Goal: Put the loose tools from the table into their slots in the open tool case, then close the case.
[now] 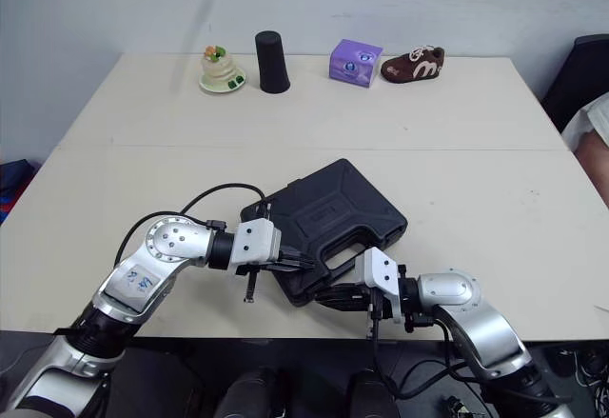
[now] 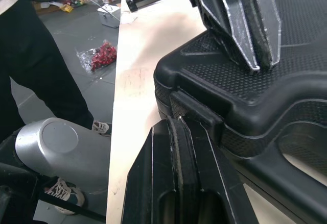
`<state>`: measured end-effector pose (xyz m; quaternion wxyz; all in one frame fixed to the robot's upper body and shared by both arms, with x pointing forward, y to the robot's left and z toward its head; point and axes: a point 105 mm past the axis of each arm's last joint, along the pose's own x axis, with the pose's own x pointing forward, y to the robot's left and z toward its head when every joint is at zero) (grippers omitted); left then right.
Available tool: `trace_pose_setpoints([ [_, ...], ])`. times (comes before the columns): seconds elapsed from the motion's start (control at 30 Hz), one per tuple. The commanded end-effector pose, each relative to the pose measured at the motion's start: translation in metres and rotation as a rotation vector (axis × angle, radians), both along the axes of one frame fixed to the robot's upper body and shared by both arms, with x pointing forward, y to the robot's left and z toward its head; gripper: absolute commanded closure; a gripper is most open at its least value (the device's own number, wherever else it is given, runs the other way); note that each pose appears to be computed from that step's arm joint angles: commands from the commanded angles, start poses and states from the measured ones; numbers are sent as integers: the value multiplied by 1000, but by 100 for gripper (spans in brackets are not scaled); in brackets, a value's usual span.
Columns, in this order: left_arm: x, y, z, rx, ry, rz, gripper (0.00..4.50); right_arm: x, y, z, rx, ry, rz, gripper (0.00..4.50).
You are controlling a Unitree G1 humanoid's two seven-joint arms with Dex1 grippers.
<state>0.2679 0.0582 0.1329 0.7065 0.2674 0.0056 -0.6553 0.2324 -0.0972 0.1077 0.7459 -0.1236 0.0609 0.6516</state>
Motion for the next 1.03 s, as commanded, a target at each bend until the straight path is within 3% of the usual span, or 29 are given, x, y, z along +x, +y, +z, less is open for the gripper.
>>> trace_pose_setpoints([
  [0.03, 8, 25, 17, -141, -23, 107, 443, 3, -34, 27, -49, -77, -45, 450],
  [0.1, 9, 39, 39, -217, -71, 144, 443, 8, -53, 31, -95, -95, -91, 450],
  [0.23, 18, 82, 68, -252, -189, 318, 443, 30, -97, 48, -179, -159, -233, 450],
  [0.37, 7, 144, 53, -143, -100, 490, 443, 41, -142, 58, -266, -195, -375, 450],
  [0.5, -5, 230, 50, -169, -63, 863, 351, 59, -197, 80, -325, -317, -572, 347],
  [0.57, -18, 271, 45, -158, -78, 1044, 265, 71, -217, 95, -333, -392, -657, 249],
  [0.67, -35, 297, 33, -135, -75, 1178, 135, 81, -226, 100, -325, -449, -686, 103],
  [0.77, -50, 313, 24, -119, -51, 1262, 31, 86, -234, 101, -340, -484, -702, 0],
  [0.8, -52, 316, 25, -117, -61, 1280, 3, 89, -235, 102, -336, -496, -706, 0],
  [1.03, -55, 320, 28, -108, -114, 1310, 3, 100, -236, 99, -309, -521, -697, 0],
])
